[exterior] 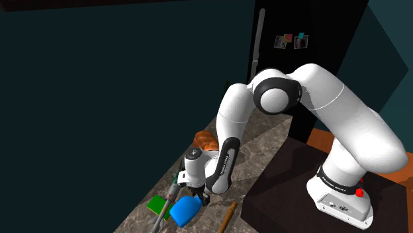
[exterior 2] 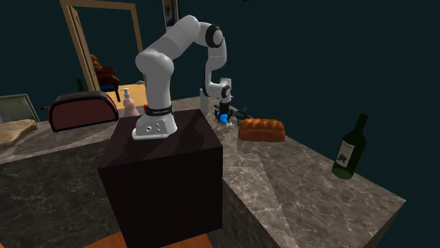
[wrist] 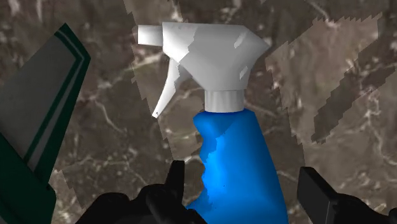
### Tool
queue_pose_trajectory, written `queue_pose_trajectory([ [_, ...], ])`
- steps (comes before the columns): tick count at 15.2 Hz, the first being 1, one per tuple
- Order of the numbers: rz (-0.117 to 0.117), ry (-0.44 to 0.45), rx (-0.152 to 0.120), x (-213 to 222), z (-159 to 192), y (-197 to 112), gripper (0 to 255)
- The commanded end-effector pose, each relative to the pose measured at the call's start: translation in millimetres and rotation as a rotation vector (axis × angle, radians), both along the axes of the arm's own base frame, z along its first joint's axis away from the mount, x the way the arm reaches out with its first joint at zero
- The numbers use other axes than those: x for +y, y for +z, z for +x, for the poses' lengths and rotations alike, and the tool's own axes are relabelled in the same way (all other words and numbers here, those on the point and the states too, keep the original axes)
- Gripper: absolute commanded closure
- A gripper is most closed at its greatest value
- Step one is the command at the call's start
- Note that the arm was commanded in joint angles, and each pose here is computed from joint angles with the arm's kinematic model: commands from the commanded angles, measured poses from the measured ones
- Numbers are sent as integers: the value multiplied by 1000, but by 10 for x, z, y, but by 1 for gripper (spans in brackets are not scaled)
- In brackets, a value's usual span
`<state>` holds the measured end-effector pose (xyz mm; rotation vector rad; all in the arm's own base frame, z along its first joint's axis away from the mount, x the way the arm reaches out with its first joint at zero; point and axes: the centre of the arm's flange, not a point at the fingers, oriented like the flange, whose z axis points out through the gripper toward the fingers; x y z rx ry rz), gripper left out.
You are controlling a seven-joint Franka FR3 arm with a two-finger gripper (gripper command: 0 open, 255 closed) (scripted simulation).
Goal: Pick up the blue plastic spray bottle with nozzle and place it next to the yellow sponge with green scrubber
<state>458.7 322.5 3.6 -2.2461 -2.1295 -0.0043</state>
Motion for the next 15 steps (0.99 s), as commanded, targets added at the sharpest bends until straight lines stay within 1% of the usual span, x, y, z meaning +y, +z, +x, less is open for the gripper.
queue_pose_trajectory([
  [1,0,0,0,0,1,1,0],
  [5,0,0,0,0,1,0,0],
  [9,0,0,0,-18,16,500,0],
  [15,0,0,0,-18,16,500,0],
])
